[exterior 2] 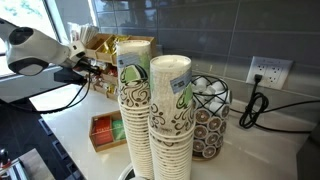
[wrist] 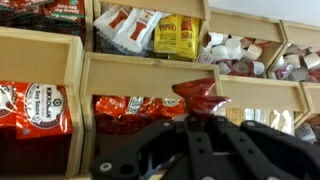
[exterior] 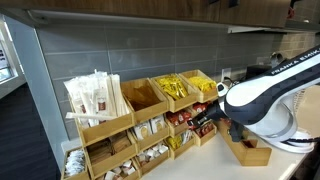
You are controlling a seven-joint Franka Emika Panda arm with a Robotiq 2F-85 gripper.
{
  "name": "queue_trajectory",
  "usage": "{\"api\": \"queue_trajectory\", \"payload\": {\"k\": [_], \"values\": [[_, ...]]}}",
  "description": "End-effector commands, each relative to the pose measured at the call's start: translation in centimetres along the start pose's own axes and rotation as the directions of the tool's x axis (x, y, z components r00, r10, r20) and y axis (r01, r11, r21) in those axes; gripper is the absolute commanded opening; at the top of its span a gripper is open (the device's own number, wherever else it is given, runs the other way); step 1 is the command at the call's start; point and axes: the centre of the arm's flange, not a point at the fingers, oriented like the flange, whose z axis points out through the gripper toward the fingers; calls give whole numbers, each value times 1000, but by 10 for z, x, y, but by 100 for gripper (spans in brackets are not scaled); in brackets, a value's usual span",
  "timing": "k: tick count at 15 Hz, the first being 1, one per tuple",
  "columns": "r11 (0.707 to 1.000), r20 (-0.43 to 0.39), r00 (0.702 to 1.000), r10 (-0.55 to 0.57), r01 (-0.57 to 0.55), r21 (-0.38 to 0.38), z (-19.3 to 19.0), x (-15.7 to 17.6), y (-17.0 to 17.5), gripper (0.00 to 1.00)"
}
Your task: Pick up the red sachets from the counter and put them in the second middle tray from the right
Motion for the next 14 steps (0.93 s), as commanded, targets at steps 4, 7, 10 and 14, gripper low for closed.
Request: {"api": "queue_trajectory", "payload": {"k": [4, 7, 10, 14], "values": [[999, -99, 995, -4, 1, -34, 5, -21, -4, 4], [999, -81, 997, -5, 2, -36, -9, 7, -12, 7], [999, -81, 997, -3, 1, -35, -8, 7, -12, 7], [999, -81, 997, -3, 0, -36, -8, 7, -12, 7]]}}
